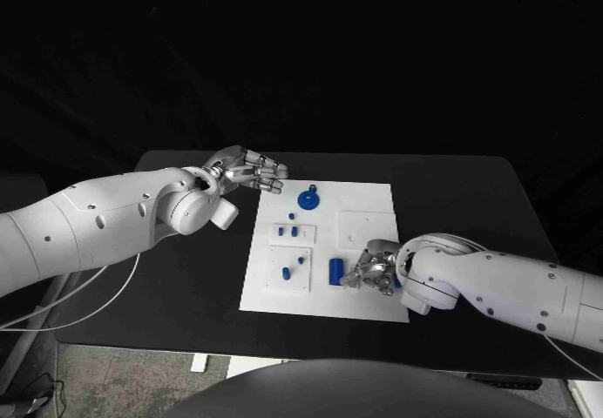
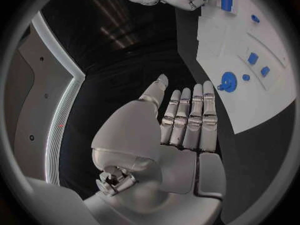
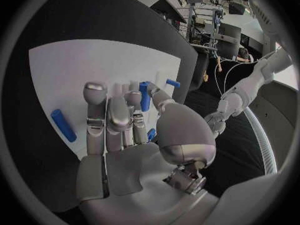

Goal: Assemble the parts on the task board

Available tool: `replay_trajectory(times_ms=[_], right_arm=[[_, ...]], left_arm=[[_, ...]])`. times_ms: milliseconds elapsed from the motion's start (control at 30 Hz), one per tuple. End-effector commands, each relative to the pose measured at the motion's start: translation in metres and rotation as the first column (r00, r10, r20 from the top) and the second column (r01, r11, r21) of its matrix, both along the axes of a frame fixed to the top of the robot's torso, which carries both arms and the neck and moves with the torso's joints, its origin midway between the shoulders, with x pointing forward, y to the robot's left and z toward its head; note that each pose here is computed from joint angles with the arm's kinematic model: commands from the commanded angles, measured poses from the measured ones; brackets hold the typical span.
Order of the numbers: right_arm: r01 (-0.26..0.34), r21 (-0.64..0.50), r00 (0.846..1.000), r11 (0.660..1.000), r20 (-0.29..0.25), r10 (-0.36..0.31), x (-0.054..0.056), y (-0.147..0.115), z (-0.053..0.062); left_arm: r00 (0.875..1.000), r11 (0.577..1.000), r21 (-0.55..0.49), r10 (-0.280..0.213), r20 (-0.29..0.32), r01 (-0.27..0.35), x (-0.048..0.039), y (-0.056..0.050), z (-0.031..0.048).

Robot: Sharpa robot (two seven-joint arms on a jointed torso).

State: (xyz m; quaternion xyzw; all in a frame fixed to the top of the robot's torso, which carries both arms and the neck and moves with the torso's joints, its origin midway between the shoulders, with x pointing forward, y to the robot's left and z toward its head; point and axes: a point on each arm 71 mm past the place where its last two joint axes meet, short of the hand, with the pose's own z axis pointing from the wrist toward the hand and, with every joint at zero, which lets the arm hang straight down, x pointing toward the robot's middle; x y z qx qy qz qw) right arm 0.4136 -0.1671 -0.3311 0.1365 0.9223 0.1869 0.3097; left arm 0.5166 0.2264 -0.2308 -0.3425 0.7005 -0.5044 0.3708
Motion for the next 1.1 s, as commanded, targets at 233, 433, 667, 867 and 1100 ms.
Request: replay_trajectory(times_ms=[233, 433, 667, 867, 1100], right_arm=[[-0.014, 0.100, 1.000, 0.995, 0.002, 0.013, -0.006, -0.010, 0.012], [0.006, 0.105, 0.999, 0.994, 0.042, -0.011, 0.002, -0.029, 0.030], [0.032, 0.009, 0.997, 0.999, 0.067, -0.032, 0.014, -0.064, 0.042], [0.038, -0.139, 0.997, 0.990, 0.077, -0.027, 0.020, -0.089, 0.043], [0.068, -0.270, 0.995, 0.961, 0.089, -0.046, 0.023, -0.111, 0.042]], left_arm=[[1.000, 1.000, -0.008, -0.016, -0.003, 0.016, -0.0007, -0.002, 0.0004], [1.000, 1.000, -0.007, -0.015, -0.004, 0.014, -0.0008, -0.001, 0.0003], [1.000, 1.000, -0.007, -0.016, -0.004, 0.016, -0.0007, -0.001, 0.0001], [1.000, 1.000, -0.007, -0.015, -0.004, 0.015, -0.0007, -0.001, 0.0000], [1.000, 1.000, -0.006, -0.015, -0.006, 0.015, -0.0007, -0.001, -0.0003]])
